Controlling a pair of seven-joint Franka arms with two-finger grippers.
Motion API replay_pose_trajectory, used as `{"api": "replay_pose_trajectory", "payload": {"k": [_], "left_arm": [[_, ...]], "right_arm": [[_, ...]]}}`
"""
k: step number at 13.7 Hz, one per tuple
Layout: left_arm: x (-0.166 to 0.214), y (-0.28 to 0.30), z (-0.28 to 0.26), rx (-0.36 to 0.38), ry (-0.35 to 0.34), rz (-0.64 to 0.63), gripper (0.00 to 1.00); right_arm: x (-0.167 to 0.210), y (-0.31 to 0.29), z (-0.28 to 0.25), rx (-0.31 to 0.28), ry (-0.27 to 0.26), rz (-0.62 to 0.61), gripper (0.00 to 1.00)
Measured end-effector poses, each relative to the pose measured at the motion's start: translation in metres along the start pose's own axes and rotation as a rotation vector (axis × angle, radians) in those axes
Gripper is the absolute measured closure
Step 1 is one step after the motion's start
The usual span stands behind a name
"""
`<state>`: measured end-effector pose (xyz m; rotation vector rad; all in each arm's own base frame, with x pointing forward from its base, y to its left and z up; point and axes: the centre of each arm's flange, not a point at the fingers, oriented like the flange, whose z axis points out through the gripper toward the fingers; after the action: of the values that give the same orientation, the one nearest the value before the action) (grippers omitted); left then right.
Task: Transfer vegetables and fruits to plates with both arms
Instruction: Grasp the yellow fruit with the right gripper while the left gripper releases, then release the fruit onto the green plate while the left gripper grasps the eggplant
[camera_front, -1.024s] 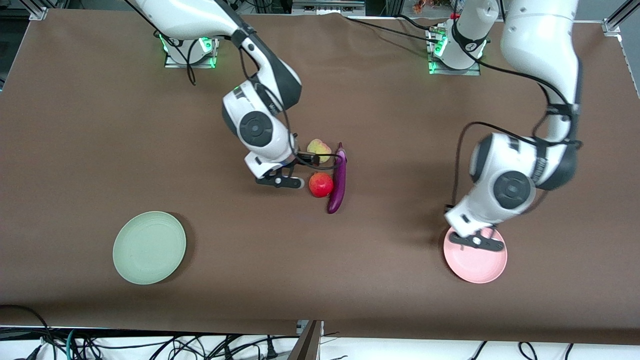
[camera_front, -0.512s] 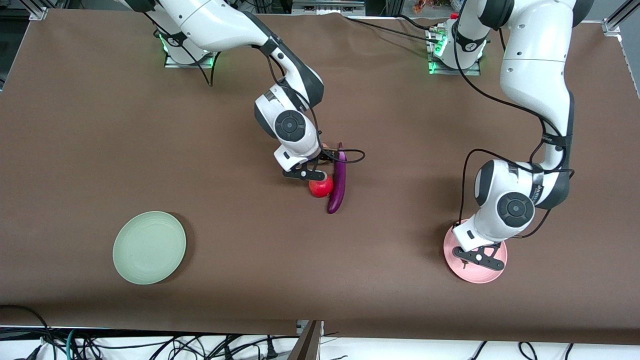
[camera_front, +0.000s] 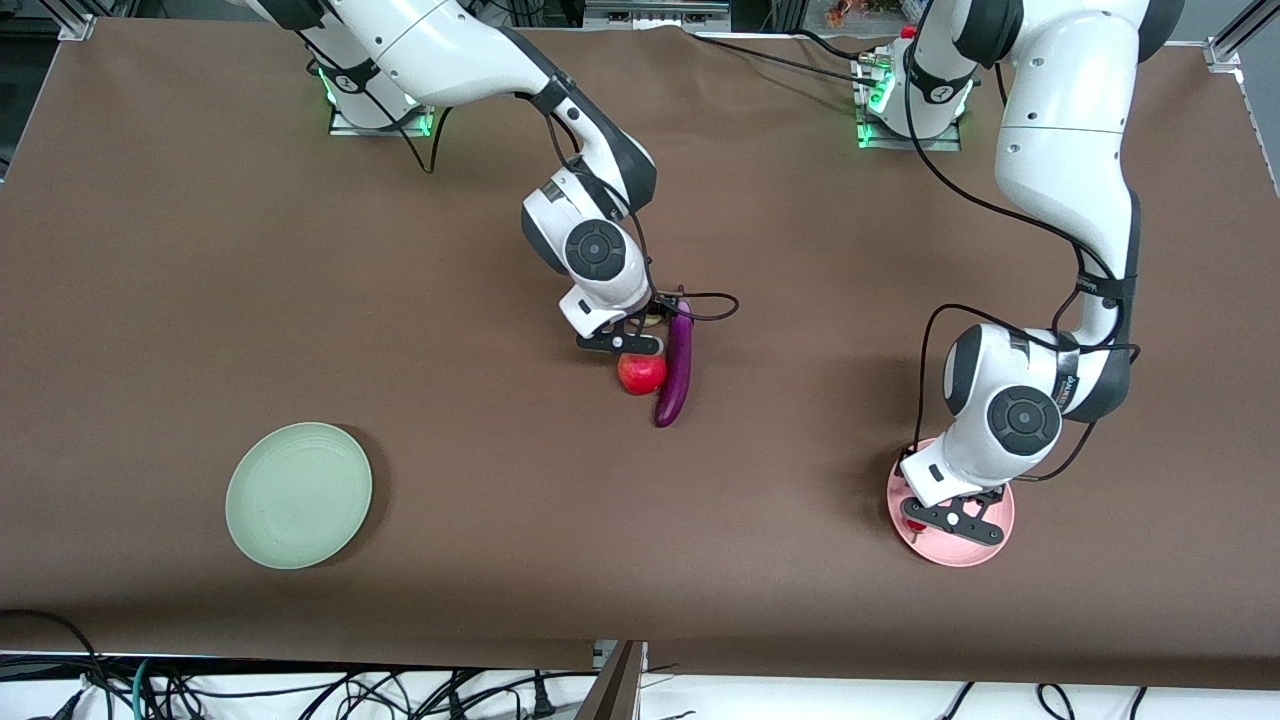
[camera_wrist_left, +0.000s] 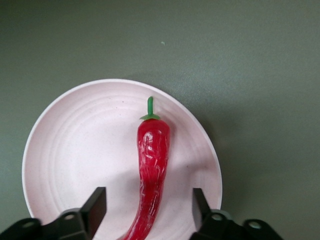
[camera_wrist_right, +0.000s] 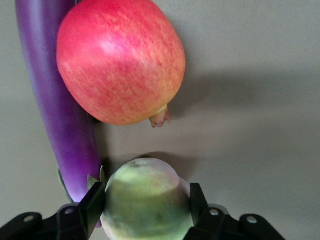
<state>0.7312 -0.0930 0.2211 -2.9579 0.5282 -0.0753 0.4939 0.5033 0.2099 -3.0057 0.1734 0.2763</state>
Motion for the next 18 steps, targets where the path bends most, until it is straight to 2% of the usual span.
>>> {"api": "replay_pose_trajectory", "payload": {"k": [1,2,4,6,8,10,12,15,18], "left_arm": [[0.001,0.000,-0.004,-0.001,-0.002,0.000,0.06],[0.001,0.000,-0.009,-0.005,-0.012,0.000,0.00],[0.001,0.006,-0.026,-0.021,-0.039,0.006,0.00],[-0.001,0.023,-0.052,-0.075,-0.083,0.011,0.00],[-0.006,0.055,-0.079,-0.153,-0.150,0.036,0.00],[-0.009,0.099,-0.093,-0.203,-0.188,0.077,0.00],[-0.013,0.153,-0.091,-0.242,-0.213,0.115,0.00],[-0.024,0.244,-0.083,-0.237,-0.259,0.116,0.00],[-0.039,0.324,-0.089,-0.209,-0.260,0.089,0.00]], "right_arm": [[0.001,0.001,0.000,0.000,0.002,-0.016,0.26],[0.005,0.003,-0.002,0.000,0.006,-0.034,0.27],[0.023,0.018,-0.023,-0.012,0.006,-0.063,0.28],[0.056,0.051,-0.071,-0.030,-0.023,-0.088,0.28],[0.095,0.108,-0.134,-0.038,-0.059,-0.121,0.28],[0.132,0.175,-0.175,-0.026,-0.073,-0.176,0.28],[0.171,0.253,-0.194,-0.022,-0.054,-0.245,0.28],[0.217,0.374,-0.196,-0.098,-0.026,-0.343,0.28],[0.245,0.435,-0.180,-0.153,0.034,-0.403,0.28]]}}
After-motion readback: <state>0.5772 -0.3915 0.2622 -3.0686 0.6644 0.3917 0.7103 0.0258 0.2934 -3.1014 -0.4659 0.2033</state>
